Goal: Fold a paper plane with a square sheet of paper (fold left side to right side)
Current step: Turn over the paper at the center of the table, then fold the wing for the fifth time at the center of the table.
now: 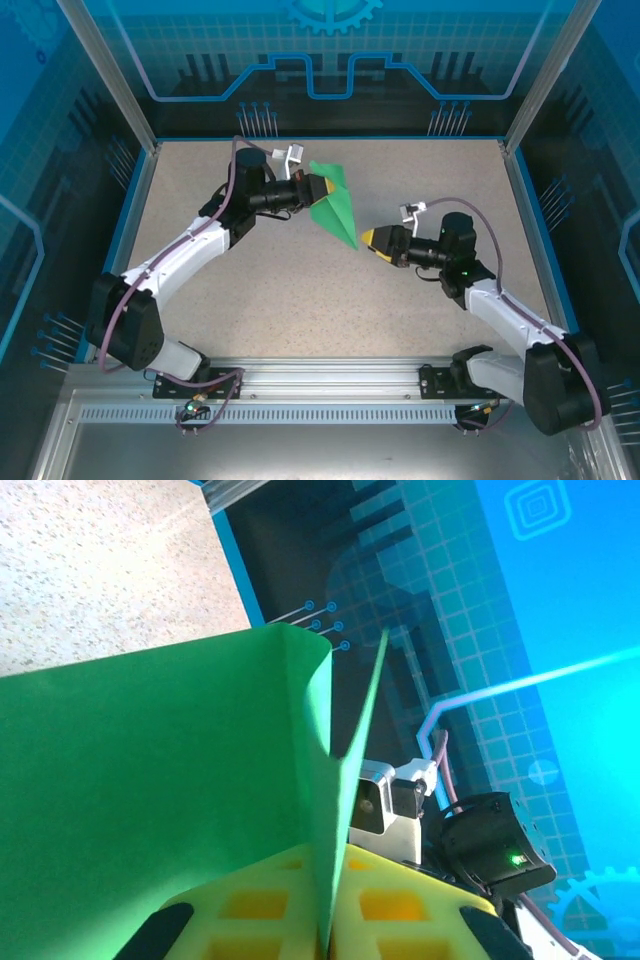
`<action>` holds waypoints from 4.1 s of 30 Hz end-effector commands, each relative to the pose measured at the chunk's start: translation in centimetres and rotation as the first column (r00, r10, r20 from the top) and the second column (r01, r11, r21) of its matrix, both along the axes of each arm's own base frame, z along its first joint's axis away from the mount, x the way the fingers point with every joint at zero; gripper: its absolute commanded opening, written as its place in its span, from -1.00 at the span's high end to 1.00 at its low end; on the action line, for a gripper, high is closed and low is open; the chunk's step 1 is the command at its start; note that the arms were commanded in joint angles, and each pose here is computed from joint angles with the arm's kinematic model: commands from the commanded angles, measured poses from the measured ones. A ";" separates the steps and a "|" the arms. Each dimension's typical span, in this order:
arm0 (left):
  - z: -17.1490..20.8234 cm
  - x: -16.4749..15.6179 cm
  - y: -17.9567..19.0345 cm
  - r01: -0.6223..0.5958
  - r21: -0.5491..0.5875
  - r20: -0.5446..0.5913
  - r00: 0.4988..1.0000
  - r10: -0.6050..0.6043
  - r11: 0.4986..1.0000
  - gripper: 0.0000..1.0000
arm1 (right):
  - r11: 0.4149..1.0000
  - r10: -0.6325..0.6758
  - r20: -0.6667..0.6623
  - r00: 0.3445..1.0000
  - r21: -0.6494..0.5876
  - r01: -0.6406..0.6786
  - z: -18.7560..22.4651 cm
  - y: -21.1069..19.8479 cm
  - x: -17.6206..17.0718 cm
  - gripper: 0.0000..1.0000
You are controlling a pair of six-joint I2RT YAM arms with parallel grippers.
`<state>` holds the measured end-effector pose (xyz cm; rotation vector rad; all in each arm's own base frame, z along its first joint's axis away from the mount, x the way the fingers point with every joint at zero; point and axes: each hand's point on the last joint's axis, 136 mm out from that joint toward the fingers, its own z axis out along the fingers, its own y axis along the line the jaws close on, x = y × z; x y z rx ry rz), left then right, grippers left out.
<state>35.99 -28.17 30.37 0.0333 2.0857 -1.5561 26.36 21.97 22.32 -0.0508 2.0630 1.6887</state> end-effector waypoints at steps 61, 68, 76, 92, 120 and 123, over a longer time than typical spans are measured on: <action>-3.2 -10.1 19.7 -0.575 0.549 0.244 0.804 0.542 0.607 -0.97 | -0.643 0.375 -0.102 0.921 -0.745 0.179 -9.8 -1.7 3.9 0.77; -4.1 -10.1 19.4 -0.553 0.562 0.216 0.816 0.536 0.616 -0.97 | -0.694 0.378 -0.293 0.878 -0.718 0.059 -15.3 0.1 0.9 0.70; -4.8 -9.8 18.2 -0.504 0.560 0.155 0.843 0.515 0.657 -0.97 | -0.531 0.402 -0.379 0.834 -0.838 -0.124 -17.4 2.6 -3.4 0.11; -11.3 -8.0 10.1 -0.197 0.381 -0.182 0.942 0.282 0.903 -0.81 | 0.242 0.241 -0.093 0.966 -0.958 -0.152 -8.3 -0.3 -3.5 -0.83; -24.2 -3.0 -3.4 0.138 0.327 -0.387 0.922 -0.001 0.935 -0.39 | 0.813 -0.223 0.074 0.972 -0.536 0.227 -5.8 -6.9 -1.6 -0.98; -24.7 -2.5 -3.9 0.152 0.317 -0.387 0.922 -0.019 0.936 -0.13 | 0.806 -0.211 0.080 0.974 -0.550 0.220 -5.9 -6.9 -1.5 -0.98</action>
